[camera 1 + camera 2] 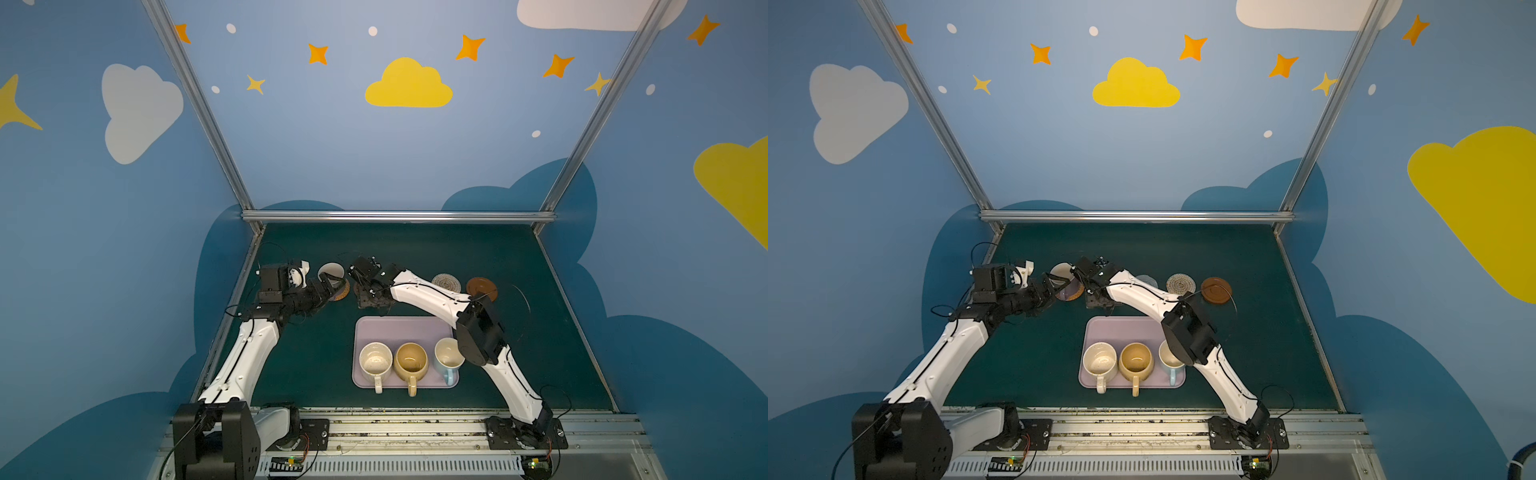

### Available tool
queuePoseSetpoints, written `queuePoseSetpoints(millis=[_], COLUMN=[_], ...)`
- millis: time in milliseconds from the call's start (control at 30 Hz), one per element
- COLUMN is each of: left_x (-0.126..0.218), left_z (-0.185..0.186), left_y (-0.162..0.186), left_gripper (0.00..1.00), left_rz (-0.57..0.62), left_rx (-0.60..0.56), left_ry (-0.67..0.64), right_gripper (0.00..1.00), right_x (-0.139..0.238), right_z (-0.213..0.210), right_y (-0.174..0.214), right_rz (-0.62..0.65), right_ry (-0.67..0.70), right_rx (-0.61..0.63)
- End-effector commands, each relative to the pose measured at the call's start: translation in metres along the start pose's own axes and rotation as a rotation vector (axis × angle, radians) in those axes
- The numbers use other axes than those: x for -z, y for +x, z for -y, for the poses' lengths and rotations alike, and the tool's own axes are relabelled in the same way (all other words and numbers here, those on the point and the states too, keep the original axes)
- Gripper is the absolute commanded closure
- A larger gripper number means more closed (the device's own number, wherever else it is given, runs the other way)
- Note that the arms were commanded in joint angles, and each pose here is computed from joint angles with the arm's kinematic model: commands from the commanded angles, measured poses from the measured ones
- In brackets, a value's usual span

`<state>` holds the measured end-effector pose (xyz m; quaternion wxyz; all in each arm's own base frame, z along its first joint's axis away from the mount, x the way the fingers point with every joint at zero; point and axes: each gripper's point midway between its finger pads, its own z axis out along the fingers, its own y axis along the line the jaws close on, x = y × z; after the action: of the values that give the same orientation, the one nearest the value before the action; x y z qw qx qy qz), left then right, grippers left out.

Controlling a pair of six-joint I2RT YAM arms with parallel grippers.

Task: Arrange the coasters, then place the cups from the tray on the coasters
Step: 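Open and raise the right gripper while the left gripper moves toward the tray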

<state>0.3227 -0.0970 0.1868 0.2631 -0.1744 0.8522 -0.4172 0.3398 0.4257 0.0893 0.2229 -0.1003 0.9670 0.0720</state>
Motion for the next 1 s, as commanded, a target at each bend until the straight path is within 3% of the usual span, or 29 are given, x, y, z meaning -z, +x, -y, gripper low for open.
queuePoseSetpoints(millis=[0, 333, 400, 500, 600, 833, 967], left_x=[0.008, 0.008, 0.008, 0.01, 0.009, 0.014, 0.013], left_z=[0.004, 0.008, 0.013, 0.017, 0.017, -0.002, 0.002], left_y=[0.01, 0.069, 0.078, 0.09, 0.106, 0.141, 0.154], left_gripper=[0.0, 0.0, 0.0, 0.0, 0.0, 0.0, 0.0], left_rz=[-0.026, -0.152, -0.155, -0.171, -0.222, -0.274, -0.284], left_rx=[-0.058, -0.23, -0.264, -0.295, -0.298, -0.362, -0.39], left_ry=[-0.045, -0.197, -0.192, -0.196, -0.207, -0.374, -0.361], right_gripper=[0.24, 0.16, 0.1, 0.04, 0.04, 0.04, 0.04], right_x=[0.038, 0.1, 0.109, 0.116, 0.118, 0.128, 0.129], right_z=[0.0, 0.037, 0.04, 0.047, 0.055, 0.074, 0.086], right_y=[-0.018, -0.033, -0.034, -0.03, -0.022, -0.003, 0.007], right_rz=[0.104, 0.296, 0.325, 0.321, 0.288, 0.324, 0.322], right_ry=[-0.024, 0.052, 0.048, 0.026, -0.01, -0.073, -0.083], right_rx=[0.004, 0.038, 0.079, 0.097, 0.089, 0.071, 0.048])
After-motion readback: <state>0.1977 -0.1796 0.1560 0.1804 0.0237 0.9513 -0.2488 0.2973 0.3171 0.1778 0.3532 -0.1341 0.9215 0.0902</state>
